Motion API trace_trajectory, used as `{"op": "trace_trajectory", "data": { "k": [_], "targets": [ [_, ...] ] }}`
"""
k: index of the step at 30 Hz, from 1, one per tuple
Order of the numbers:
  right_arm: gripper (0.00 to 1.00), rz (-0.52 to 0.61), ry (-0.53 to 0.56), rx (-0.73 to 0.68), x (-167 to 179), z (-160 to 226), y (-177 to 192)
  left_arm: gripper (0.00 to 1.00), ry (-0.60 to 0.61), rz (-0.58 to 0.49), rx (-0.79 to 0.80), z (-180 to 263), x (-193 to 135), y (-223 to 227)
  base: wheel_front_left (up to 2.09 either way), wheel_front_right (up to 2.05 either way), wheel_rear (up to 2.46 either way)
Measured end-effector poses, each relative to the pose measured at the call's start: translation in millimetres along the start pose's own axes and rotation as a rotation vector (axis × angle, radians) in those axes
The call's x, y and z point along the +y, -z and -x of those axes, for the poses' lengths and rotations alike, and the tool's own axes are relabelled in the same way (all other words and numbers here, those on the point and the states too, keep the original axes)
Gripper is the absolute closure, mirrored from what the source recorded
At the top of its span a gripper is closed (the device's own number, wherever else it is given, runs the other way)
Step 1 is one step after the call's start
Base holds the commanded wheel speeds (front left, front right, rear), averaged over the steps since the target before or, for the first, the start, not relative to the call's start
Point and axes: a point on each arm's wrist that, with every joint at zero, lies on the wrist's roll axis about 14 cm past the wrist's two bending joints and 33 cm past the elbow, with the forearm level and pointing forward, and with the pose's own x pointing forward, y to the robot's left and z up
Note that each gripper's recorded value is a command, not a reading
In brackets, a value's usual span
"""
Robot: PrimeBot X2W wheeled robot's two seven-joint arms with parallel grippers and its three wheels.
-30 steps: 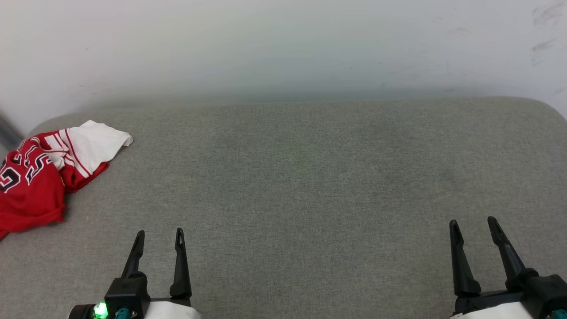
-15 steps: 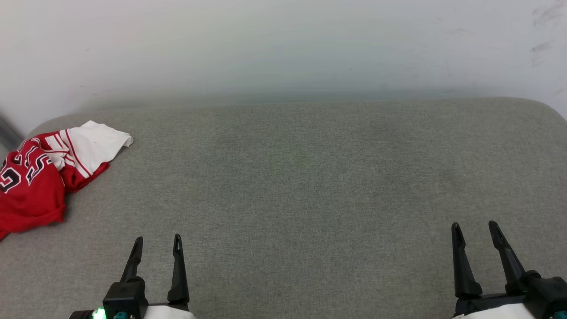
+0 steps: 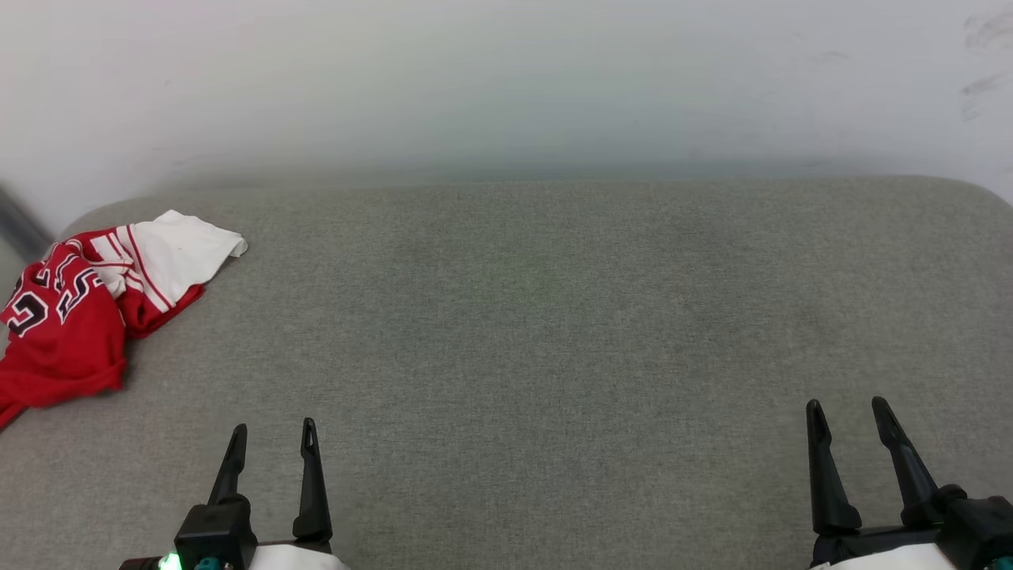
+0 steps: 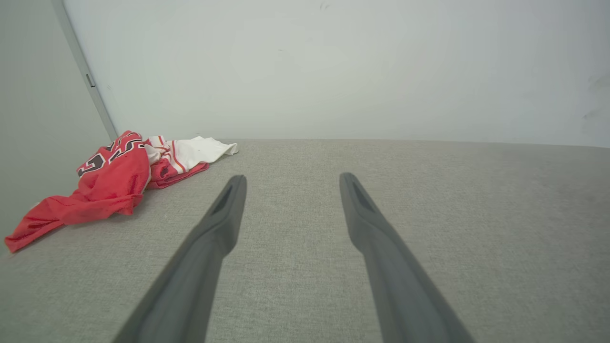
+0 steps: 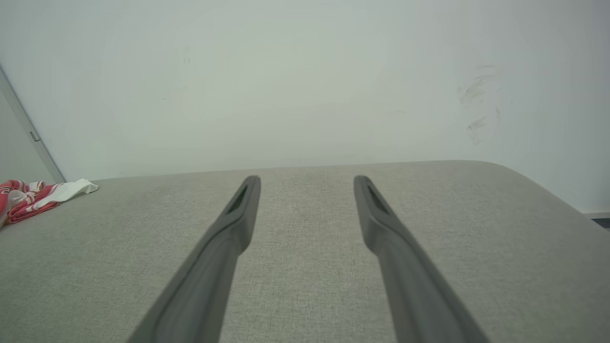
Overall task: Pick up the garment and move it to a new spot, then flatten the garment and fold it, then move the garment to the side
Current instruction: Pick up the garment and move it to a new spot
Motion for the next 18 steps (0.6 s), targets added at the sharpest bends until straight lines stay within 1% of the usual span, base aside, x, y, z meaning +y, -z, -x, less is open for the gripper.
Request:
{"op": "trace_trajectory", "data": {
  "k": [8,18],
  "targets": [
    [0.0,-0.013,-0.051,0.01,15.7,-6.6,4.1,0.0,-0.073,0.005,-0.011,6.6,21.1,-3.8,0.0,0.0,0.0],
    [0.0,-0.028,-0.163,0.024,50.3,-24.6,11.5,0.0,-0.205,-0.013,-0.02,24.5,61.0,-9.2,0.0,0.0,0.0]
  ]
}}
